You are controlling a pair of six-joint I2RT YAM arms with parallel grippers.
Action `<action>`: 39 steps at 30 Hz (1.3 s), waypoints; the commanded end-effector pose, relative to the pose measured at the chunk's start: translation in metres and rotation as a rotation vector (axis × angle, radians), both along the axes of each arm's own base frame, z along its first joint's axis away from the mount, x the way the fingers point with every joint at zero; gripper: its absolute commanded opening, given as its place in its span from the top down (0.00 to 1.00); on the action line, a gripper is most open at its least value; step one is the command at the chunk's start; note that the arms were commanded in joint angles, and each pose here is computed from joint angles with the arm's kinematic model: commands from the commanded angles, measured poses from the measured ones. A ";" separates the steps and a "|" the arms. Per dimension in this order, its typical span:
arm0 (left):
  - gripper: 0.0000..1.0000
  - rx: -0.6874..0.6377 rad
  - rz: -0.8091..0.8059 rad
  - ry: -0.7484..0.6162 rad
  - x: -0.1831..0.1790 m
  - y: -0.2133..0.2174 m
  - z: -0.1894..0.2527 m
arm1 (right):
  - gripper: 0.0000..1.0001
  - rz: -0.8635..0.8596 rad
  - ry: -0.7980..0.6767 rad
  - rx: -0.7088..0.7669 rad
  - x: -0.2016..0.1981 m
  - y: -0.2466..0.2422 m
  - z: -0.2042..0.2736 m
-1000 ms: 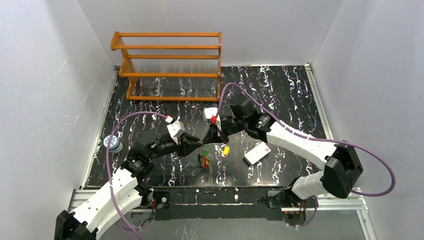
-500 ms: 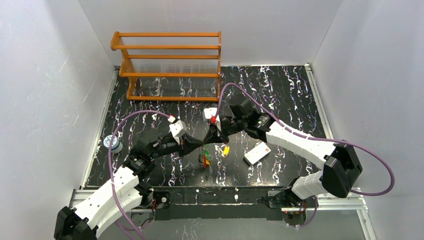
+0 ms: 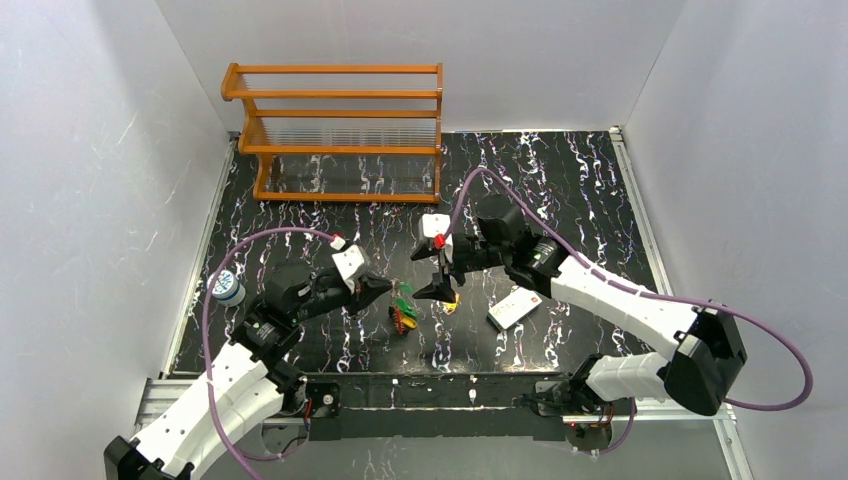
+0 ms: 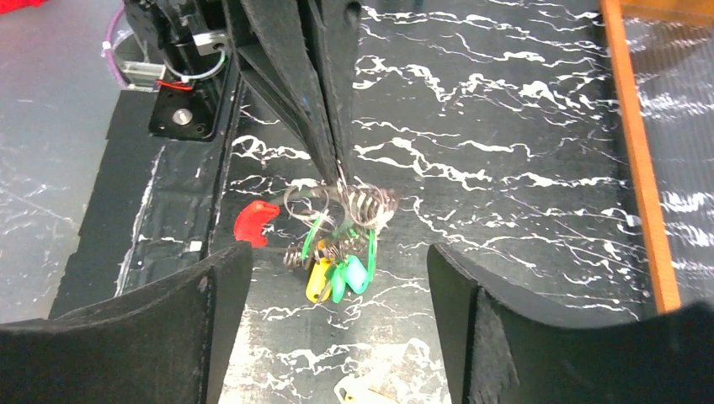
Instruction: Put the keys on the keyring
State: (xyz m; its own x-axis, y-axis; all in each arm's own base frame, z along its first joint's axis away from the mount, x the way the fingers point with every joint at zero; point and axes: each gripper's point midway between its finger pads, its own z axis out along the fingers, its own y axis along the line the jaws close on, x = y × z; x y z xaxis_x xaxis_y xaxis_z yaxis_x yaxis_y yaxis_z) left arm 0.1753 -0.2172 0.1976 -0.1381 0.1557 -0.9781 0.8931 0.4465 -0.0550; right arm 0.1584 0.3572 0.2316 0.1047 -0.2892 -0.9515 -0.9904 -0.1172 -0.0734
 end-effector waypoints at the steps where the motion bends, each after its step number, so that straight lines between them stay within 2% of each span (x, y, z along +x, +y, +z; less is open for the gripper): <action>1: 1.00 0.077 0.041 -0.084 0.002 0.016 0.007 | 0.13 -0.092 -0.040 0.056 0.012 0.000 0.014; 6: 1.00 0.138 0.028 -0.105 -0.003 0.024 -0.008 | 0.02 -0.300 0.116 0.054 0.033 0.000 0.012; 12: 1.00 0.149 -0.006 -0.131 -0.011 0.025 -0.013 | 0.01 -0.561 0.325 0.005 0.057 -0.006 -0.003; 15: 1.00 0.119 -0.036 -0.160 -0.014 0.021 -0.012 | 0.01 -0.724 0.430 -0.081 0.063 -0.023 -0.036; 17: 1.00 0.107 -0.051 -0.169 -0.015 0.018 -0.012 | 0.01 -0.869 0.486 -0.089 0.072 -0.037 -0.055; 22: 1.00 0.123 -0.056 -0.167 -0.015 0.019 -0.014 | 0.01 -1.096 0.523 -0.138 0.082 -0.070 -0.088; 26: 1.00 0.108 -0.089 -0.175 -0.022 0.016 -0.010 | 0.01 -1.134 0.512 -0.238 0.080 -0.086 -0.116; 29: 1.00 0.095 -0.105 -0.185 -0.025 0.015 -0.008 | 0.03 -1.085 0.526 -0.303 0.069 -0.087 -0.135; 35: 1.00 0.088 -0.131 -0.182 -0.028 0.011 -0.009 | 0.25 -1.082 0.605 -0.366 0.051 -0.096 -0.164; 39: 1.00 0.093 -0.142 -0.155 -0.028 0.009 -0.011 | 0.29 -1.090 0.624 -0.423 0.044 -0.102 -0.180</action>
State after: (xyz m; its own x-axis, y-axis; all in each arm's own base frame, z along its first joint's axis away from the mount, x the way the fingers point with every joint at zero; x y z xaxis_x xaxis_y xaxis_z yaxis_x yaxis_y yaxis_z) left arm 0.1506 -0.2013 0.1794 0.0204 0.2729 -0.9618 0.9279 0.3531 0.1199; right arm 0.2053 0.2572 0.0624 -0.7600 -0.2398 -0.6040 -0.4714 0.8432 0.2583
